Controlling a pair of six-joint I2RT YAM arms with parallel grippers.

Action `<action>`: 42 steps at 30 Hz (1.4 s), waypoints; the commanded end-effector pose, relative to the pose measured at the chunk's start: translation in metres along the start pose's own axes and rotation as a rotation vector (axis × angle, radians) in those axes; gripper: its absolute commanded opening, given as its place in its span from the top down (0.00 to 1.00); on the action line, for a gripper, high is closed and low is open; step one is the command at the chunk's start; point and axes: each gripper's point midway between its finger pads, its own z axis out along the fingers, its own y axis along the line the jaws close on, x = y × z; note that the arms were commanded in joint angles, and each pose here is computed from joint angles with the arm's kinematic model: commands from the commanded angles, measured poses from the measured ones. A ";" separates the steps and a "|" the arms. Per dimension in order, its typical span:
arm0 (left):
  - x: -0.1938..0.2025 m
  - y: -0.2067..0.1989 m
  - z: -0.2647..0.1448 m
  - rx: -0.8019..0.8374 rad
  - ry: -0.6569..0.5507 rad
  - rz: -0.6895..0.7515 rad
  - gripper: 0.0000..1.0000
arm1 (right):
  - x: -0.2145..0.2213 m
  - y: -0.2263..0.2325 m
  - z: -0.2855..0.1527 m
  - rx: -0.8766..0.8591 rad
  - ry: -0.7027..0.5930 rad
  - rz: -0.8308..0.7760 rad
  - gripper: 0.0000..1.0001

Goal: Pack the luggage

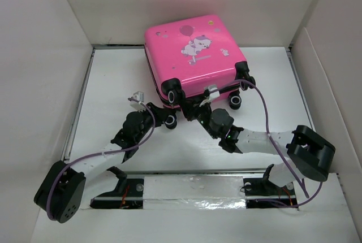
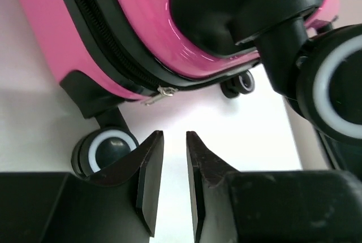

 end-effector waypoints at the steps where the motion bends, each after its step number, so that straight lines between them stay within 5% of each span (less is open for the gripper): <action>1: -0.014 -0.005 0.008 0.003 -0.113 0.072 0.79 | -0.043 0.023 0.005 -0.097 -0.125 0.095 1.00; 6: 0.003 -0.003 0.020 -0.152 -0.183 0.240 0.78 | -0.047 0.027 0.005 -0.126 -0.126 0.108 1.00; 24: -0.020 -0.009 0.045 -0.245 -0.300 0.329 0.56 | -0.050 0.038 -0.001 -0.217 -0.122 0.116 1.00; 42: -0.032 -0.028 0.062 -0.206 -0.373 0.276 0.76 | -0.040 0.045 -0.007 -0.282 -0.105 0.130 1.00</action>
